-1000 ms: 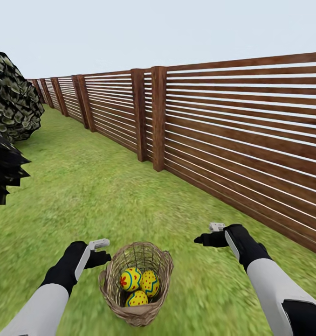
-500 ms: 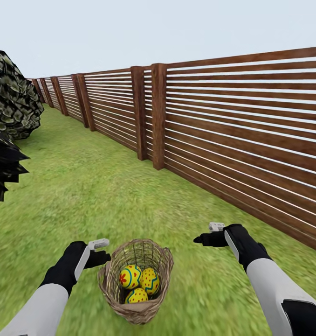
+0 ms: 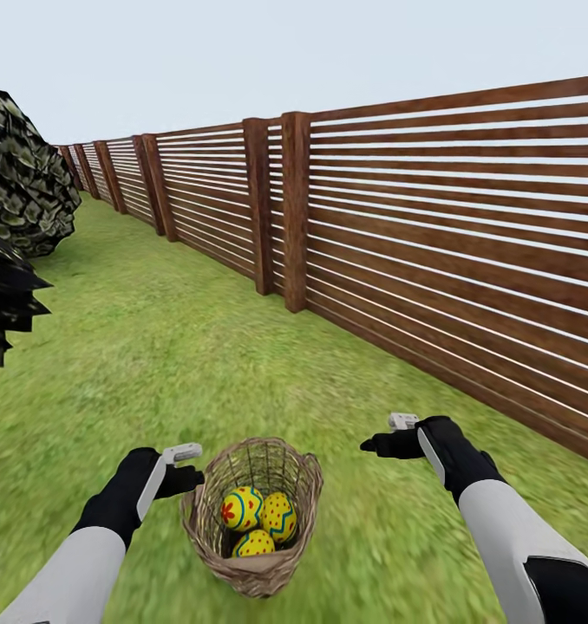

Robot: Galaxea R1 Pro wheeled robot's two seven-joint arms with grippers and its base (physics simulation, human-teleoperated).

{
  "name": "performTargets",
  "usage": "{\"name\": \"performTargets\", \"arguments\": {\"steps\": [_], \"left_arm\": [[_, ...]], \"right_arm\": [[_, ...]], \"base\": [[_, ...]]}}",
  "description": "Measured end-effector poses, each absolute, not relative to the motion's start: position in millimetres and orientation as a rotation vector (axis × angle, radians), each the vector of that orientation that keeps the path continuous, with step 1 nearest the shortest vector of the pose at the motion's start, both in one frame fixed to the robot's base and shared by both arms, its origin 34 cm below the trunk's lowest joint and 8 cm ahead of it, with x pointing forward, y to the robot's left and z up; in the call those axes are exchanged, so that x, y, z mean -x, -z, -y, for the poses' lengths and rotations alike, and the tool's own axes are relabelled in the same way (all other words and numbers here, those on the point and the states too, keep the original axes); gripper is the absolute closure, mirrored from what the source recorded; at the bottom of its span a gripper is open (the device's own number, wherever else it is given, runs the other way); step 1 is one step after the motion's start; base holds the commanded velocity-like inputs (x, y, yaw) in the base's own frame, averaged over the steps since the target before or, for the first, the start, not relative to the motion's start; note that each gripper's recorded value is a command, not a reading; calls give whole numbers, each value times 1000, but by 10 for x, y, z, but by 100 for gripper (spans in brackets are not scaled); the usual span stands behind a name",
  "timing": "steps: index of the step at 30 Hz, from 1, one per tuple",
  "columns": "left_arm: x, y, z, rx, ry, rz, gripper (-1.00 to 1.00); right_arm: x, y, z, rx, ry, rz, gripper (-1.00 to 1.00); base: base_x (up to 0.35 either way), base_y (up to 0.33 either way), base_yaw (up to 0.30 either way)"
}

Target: Take the three Easter eggs out of the wicker basket on the lawn in the garden, then place them on the lawn next to a single tree (choose any tree) so that all three eggs are next to the same tree and none are left in the basket.

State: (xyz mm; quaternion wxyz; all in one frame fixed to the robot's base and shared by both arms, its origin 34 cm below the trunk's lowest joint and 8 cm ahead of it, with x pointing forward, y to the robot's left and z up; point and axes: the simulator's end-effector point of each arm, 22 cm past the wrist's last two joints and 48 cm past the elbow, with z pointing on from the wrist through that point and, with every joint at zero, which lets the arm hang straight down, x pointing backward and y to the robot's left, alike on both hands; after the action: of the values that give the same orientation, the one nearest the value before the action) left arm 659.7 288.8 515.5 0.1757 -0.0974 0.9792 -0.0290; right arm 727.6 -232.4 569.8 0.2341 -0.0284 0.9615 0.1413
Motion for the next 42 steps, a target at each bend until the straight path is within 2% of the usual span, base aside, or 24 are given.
{"name": "performTargets", "arguments": {"steps": [31,42], "left_arm": [[-6531,-4691,-2993,282,64,-2763,-100],[-6532,-4692,-2987,282,67,-2762,-100]], "right_arm": [[-7185,-5199,2344,79,-382,-2639,-100],[-7188,-5201,2357,76,-381,-2638,-100]], "base": [[0,0,0],[94,0,0]]}}
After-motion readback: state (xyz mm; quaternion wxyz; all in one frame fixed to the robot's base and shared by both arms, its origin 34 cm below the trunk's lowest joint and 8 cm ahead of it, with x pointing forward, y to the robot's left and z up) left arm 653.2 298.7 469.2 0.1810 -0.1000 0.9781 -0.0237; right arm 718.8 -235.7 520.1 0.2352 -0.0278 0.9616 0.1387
